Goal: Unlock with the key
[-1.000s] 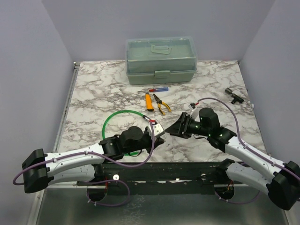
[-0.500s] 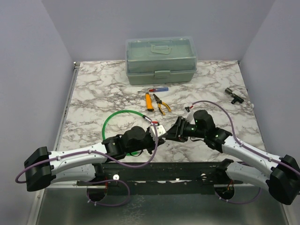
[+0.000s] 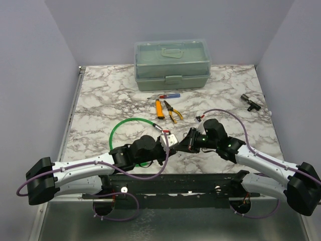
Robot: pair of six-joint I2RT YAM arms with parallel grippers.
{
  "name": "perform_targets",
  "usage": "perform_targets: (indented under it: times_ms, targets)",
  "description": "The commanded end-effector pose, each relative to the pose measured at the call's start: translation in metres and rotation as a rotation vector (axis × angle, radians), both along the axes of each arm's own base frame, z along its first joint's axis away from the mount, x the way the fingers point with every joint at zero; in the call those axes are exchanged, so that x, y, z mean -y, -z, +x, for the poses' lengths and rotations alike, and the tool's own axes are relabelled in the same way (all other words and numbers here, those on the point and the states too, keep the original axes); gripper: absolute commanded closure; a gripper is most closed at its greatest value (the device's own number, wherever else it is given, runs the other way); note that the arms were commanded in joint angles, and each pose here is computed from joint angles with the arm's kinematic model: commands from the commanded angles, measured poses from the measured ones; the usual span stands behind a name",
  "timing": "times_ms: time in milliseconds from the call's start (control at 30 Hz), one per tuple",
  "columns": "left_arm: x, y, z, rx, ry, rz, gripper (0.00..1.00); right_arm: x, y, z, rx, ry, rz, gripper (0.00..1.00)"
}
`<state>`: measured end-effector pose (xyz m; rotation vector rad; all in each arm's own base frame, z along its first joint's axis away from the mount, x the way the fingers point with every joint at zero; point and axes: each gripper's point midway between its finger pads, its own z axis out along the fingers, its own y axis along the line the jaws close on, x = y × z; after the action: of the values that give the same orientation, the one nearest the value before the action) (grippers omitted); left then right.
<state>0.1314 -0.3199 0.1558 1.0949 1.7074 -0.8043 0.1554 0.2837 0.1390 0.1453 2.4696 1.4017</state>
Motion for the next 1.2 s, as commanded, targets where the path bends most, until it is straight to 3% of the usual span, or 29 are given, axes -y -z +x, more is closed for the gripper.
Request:
perform_targets:
  times_ms: [0, 167, 400, 500, 667, 833, 967, 1167]
  targets:
    - [0.002, -0.007, 0.003, 0.031, -0.001, -0.021, 1.0, -0.001, -0.002, 0.002, 0.006, 0.011, -0.017, 0.98]
    - [0.002, -0.005, 0.003, 0.03, 0.002, -0.014, 1.0, 0.001, -0.004, 0.004, 0.021, 0.021, -0.019, 1.0]
    - [0.003, -0.005, -0.011, -0.005, 0.061, -0.014, 0.62, 0.01, -0.01, 0.017, 0.115, 0.072, -0.063, 1.0]
    - [0.002, -0.006, -0.018, -0.035, 0.086, -0.013, 0.52, 0.016, -0.014, 0.027, 0.179, 0.099, -0.109, 1.0]
    - [-0.005, -0.013, -0.032, -0.037, 0.147, -0.013, 0.52, 0.028, -0.022, 0.041, 0.314, 0.112, -0.195, 1.0]
    - [-0.022, -0.027, -0.003, 0.014, -0.056, -0.046, 0.48, 0.042, -0.029, 0.052, 0.346, 0.158, -0.294, 1.0]
    - [-0.034, -0.026, 0.029, 0.042, -0.273, -0.08, 0.48, 0.051, -0.029, 0.06, 0.273, 0.231, -0.37, 1.0]
    - [-0.019, -0.021, 0.048, 0.065, -0.346, -0.107, 0.51, 0.043, -0.021, 0.057, 0.073, 0.277, -0.403, 1.0]
